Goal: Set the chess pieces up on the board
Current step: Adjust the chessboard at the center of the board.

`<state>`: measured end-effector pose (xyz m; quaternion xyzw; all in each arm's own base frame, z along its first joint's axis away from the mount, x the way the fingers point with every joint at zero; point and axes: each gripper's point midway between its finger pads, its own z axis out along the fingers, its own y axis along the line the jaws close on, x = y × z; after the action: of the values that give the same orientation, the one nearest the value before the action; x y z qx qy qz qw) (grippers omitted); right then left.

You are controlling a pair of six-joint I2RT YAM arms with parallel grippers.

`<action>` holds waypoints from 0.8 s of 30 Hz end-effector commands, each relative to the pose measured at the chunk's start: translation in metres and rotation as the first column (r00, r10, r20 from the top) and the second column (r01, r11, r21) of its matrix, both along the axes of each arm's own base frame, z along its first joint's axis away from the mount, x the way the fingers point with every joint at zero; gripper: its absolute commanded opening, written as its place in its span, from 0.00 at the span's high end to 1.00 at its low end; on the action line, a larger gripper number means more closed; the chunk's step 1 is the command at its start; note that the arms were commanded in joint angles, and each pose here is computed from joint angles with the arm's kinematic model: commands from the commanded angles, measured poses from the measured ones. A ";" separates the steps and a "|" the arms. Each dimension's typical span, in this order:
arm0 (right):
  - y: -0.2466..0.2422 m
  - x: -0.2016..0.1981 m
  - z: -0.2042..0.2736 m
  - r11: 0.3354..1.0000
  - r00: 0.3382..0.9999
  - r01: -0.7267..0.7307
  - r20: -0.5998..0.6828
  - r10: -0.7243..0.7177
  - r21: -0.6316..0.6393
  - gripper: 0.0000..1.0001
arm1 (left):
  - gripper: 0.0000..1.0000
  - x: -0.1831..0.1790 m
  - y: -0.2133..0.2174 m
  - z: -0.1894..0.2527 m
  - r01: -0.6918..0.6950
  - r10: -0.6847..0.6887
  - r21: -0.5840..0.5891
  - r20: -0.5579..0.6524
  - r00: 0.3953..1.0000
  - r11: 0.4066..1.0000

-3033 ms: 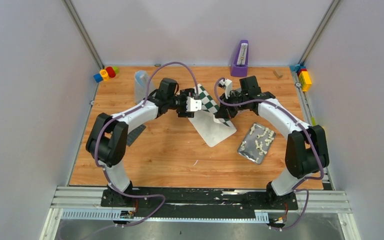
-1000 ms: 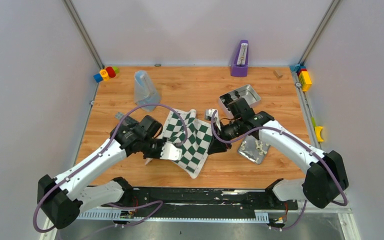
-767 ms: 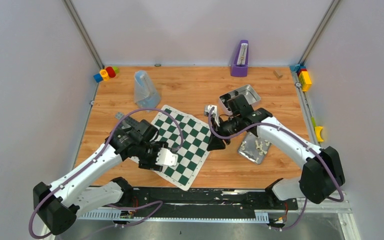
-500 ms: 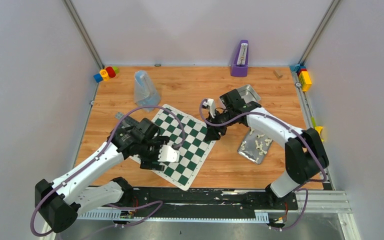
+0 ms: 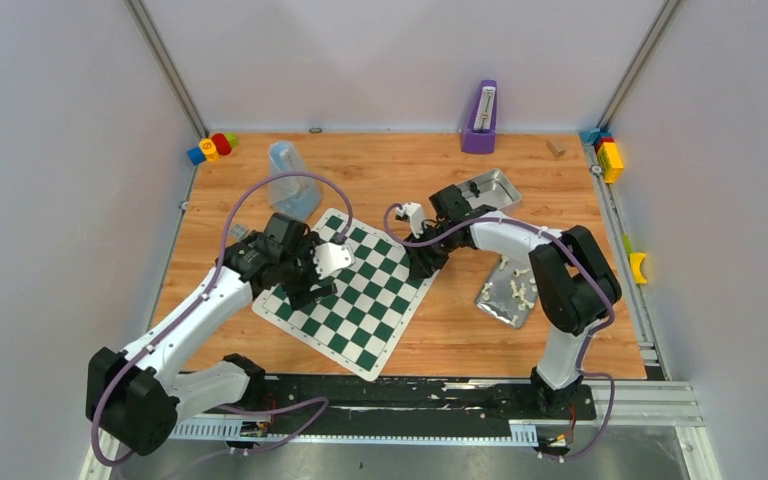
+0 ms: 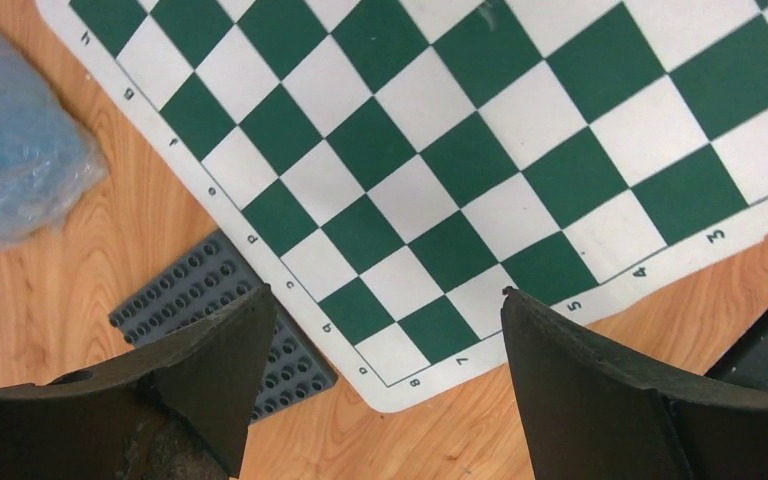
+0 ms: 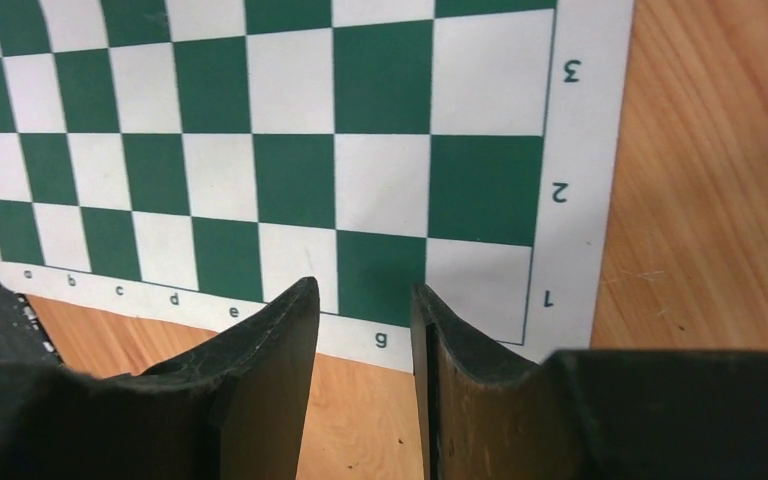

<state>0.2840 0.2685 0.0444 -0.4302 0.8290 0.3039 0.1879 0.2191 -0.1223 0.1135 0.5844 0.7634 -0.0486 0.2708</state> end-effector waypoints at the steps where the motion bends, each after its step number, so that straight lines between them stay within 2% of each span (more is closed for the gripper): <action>1: -0.004 0.022 -0.005 0.998 0.996 0.040 0.084 -0.035 -0.052 0.61 | 0.09 0.019 0.003 0.005 -0.137 0.138 -0.037 0.024 0.990 0.990; 12: -0.043 0.018 -0.032 0.975 0.993 0.110 0.065 -0.099 -0.195 0.69 | 0.06 0.050 0.009 -0.028 -0.287 0.290 0.056 -0.059 0.955 0.956; 19: -0.073 0.002 -0.034 0.957 0.983 0.183 0.014 -0.185 -0.225 0.72 | 0.06 0.073 0.000 -0.041 -0.337 0.348 0.097 -0.121 0.930 0.936; 24: -0.080 -0.024 -0.030 0.958 0.980 0.178 -0.052 -0.194 -0.226 0.73 | 0.05 0.084 -0.007 -0.049 -0.355 0.369 0.113 -0.160 0.915 0.928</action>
<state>0.2907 0.2093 0.0221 -0.3780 0.8788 0.2215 0.1893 0.2876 -0.1214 0.0595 0.4600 0.8706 -0.0135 0.1741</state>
